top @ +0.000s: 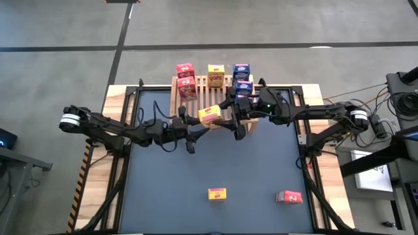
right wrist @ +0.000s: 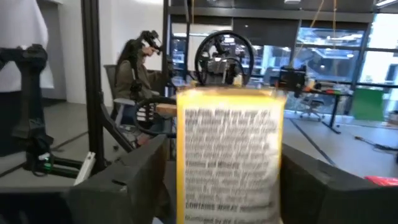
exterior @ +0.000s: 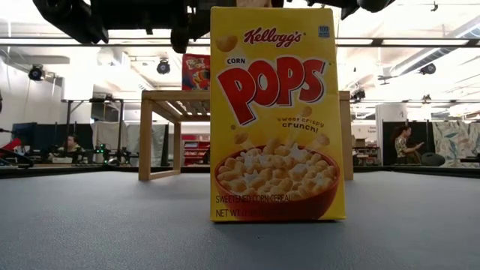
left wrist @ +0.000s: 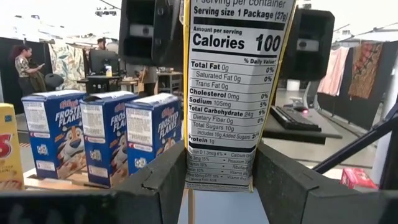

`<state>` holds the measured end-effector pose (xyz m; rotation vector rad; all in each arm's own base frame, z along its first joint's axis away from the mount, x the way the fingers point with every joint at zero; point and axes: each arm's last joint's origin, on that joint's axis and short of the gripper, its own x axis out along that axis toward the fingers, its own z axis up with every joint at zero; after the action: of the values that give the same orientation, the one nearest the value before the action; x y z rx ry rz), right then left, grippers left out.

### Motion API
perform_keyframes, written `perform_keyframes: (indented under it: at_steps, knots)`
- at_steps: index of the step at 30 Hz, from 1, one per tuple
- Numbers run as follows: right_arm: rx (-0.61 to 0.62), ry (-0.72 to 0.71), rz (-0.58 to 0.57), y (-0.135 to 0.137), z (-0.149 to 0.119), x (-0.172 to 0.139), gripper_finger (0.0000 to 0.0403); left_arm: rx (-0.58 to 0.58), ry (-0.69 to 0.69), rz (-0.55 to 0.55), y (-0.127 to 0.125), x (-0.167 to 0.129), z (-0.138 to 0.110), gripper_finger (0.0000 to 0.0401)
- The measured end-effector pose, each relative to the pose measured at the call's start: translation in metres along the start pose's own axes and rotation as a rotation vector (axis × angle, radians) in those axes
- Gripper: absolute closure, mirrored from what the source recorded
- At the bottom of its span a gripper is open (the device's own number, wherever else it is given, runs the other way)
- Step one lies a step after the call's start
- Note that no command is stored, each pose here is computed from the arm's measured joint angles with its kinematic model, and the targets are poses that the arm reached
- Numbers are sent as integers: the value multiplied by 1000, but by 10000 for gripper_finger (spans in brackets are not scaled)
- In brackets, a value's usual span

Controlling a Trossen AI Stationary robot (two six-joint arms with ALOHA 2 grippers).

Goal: Stack cereal on shelf
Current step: Put the left yellow cereal box on the shelf aligned with the yellow cereal box

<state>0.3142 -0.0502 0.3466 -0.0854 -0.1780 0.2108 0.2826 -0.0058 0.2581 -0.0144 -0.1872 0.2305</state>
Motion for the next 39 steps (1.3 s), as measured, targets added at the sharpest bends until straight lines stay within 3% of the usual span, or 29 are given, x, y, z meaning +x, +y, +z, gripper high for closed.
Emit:
perform_keyframes:
  at_steps: [8, 16, 22, 30, 39]
  knots:
    - [-44, 157, -54, 2, 29, -15, 114, 20, 66, 8, 3, -3, -1, 245]
    - [-120, 402, -48, 0, 74, -17, 110, 40, 136, 37, 14, -11, 7, 245]
    - [-144, 484, -45, -5, 101, -8, 108, 48, 173, 12, 21, -11, 5, 245]
    - [-120, 647, -25, -19, 106, 15, 108, 70, 223, -14, 26, 2, 20, 245]
    - [-105, 775, -1, -30, 105, 39, 108, 141, 405, -2, 27, 25, 35, 245]
